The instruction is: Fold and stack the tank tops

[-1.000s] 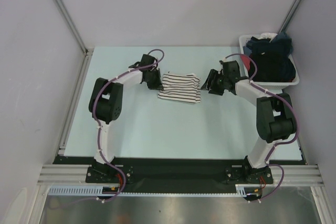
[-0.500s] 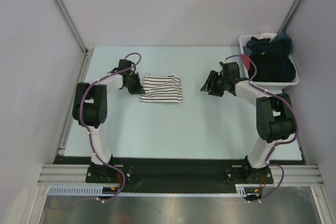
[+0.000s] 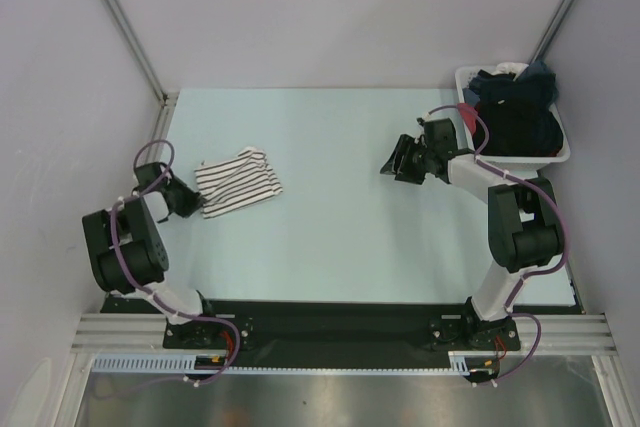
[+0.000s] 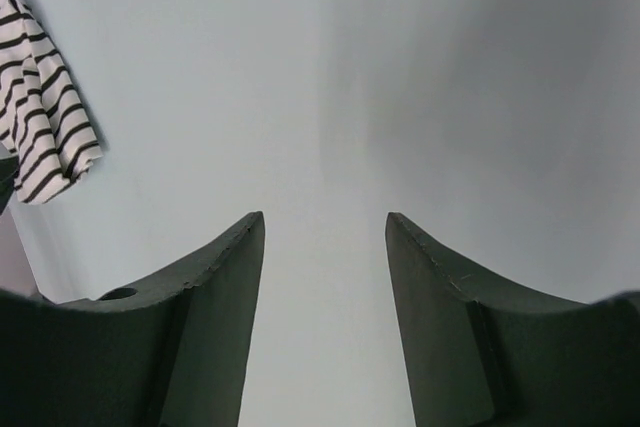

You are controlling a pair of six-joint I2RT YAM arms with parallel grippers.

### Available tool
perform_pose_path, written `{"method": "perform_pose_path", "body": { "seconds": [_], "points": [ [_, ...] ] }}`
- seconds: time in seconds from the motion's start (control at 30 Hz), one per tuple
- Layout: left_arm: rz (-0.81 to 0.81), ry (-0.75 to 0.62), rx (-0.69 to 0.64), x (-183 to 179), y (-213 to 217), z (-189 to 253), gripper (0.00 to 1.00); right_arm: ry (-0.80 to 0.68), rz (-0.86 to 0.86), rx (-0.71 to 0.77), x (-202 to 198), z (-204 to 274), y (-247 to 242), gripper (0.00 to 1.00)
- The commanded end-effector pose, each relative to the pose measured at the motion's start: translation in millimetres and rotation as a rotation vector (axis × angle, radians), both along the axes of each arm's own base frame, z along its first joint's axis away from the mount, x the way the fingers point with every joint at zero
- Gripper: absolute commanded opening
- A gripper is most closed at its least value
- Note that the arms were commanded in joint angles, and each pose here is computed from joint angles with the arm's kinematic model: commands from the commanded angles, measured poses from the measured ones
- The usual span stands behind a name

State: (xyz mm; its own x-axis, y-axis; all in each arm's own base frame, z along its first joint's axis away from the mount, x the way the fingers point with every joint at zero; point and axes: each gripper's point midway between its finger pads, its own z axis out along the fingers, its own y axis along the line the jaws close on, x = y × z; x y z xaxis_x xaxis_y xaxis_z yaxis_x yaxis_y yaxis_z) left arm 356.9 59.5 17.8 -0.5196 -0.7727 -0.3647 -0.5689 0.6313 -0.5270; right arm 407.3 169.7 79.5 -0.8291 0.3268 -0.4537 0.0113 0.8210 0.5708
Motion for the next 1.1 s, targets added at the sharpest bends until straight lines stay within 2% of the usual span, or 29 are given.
{"method": "perform_pose_path", "body": {
  "seconds": [0.0,0.13,0.2,0.23,0.27,0.3,0.33,0.4,0.47,0.57,0.73,0.77,0.87,0.97,1.07],
  "points": [
    [0.126,-0.101,0.002,-1,22,16,0.00,-0.066,0.004,0.027,4,23,3,0.57],
    [0.228,-0.091,0.048,-16,45,21,0.02,-0.068,0.001,0.023,3,23,3,0.57],
    [0.264,-0.110,0.074,-21,51,30,0.13,-0.069,0.000,0.020,4,22,2,0.57],
    [0.265,-0.124,0.076,-22,51,34,0.47,-0.069,0.000,0.020,4,21,3,0.57],
    [0.229,-0.186,0.052,-18,42,44,0.63,-0.072,-0.006,0.013,5,20,1,0.57],
    [0.206,-0.225,0.031,-16,35,50,0.74,-0.074,-0.009,0.006,6,19,0,0.57],
    [0.191,-0.267,0.019,-12,31,56,0.90,-0.078,-0.011,-0.001,7,18,0,0.57],
    [0.132,-0.315,-0.010,-9,13,67,1.00,-0.108,-0.023,-0.032,10,17,-5,0.57],
    [0.054,-0.313,0.017,-4,-7,74,1.00,-0.144,-0.026,-0.041,13,23,-6,0.58],
    [-0.029,-0.317,0.052,-3,-38,82,1.00,-0.285,-0.019,-0.059,23,49,4,0.60],
    [-0.136,-0.375,0.075,0,-75,99,1.00,-0.391,0.061,-0.030,27,59,26,0.82],
    [-0.183,-0.389,0.092,2,-90,103,1.00,-0.404,0.048,-0.043,28,55,25,0.97],
    [-0.255,-0.396,0.123,9,-114,103,1.00,-0.441,-0.012,-0.087,24,46,10,0.99],
    [-0.344,-0.424,0.072,12,-144,96,1.00,-0.483,-0.082,-0.103,21,48,-4,1.00],
    [-0.350,-0.450,0.072,17,-151,91,1.00,-0.555,-0.092,-0.115,22,58,-8,1.00]
  ]
}}
